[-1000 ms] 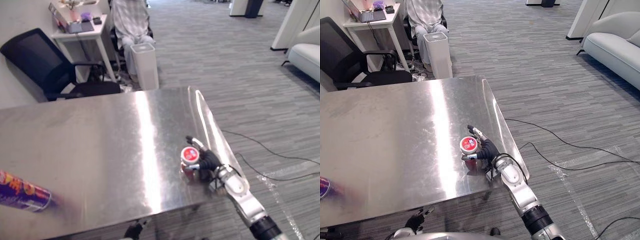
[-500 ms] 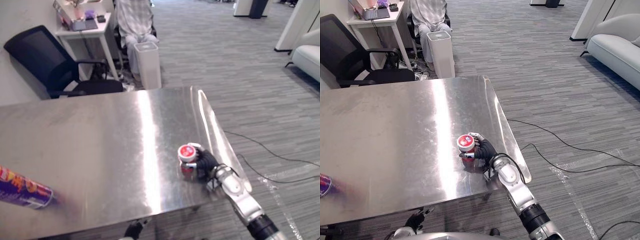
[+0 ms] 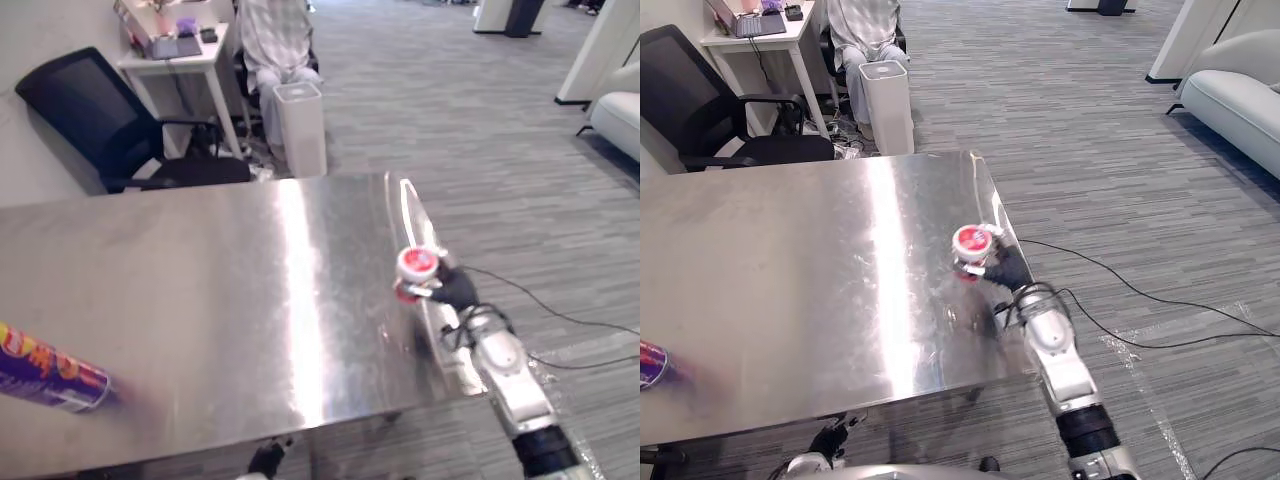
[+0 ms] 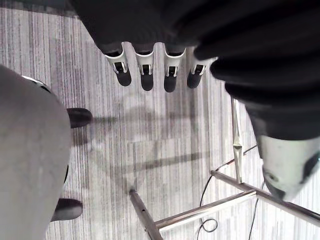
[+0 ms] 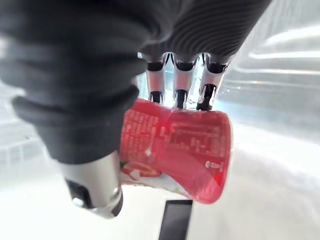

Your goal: Put the gum and the chips on the shelf.

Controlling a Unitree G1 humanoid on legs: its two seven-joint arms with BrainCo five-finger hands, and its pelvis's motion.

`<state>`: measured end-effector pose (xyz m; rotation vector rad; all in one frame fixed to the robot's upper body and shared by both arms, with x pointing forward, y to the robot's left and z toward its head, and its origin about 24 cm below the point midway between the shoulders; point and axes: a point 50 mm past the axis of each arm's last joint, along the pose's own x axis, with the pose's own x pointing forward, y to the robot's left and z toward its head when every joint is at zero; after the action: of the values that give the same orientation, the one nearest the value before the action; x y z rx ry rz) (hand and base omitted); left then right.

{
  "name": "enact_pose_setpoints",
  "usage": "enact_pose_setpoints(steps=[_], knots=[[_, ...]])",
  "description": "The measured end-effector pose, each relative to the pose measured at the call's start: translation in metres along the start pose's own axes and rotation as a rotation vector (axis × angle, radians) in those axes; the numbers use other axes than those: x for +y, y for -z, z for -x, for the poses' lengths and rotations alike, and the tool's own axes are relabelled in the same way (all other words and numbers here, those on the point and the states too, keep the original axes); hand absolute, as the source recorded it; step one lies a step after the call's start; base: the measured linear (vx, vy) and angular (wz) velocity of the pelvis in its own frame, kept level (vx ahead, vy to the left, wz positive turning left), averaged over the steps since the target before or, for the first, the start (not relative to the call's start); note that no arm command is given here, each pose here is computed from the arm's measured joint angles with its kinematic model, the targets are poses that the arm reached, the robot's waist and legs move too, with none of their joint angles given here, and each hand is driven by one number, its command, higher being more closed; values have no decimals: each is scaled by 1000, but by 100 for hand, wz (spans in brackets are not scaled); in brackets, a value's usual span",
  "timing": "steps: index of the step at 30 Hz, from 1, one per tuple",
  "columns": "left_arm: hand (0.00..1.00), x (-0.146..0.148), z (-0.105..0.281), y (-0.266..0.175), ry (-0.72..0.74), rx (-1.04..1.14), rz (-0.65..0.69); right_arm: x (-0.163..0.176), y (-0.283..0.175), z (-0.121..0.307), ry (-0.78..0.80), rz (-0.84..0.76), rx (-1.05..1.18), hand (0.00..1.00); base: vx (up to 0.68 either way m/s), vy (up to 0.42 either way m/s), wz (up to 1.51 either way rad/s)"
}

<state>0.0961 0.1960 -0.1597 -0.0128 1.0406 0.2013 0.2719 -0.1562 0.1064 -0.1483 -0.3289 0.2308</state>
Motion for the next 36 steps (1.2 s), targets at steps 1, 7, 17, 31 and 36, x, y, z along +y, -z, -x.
enact_pose_setpoints(steps=[1,7,17,31,36], knots=[[0,0,0,0,-1,0,0,-4,-3,0,18,5,-14,100,0,0,0],[0,4,1,3,-21,6,30,-32,-23,1,121,69,-89,100,0,0,1],[0,6,2,6,-27,10,36,-48,-46,-1,189,73,-194,100,0,0,1],[0,7,1,-2,-28,-16,86,-52,-48,2,200,62,-205,100,-39,-20,29],[0,13,0,-14,-43,-68,174,-44,-47,0,172,5,-211,100,-186,-78,100]])
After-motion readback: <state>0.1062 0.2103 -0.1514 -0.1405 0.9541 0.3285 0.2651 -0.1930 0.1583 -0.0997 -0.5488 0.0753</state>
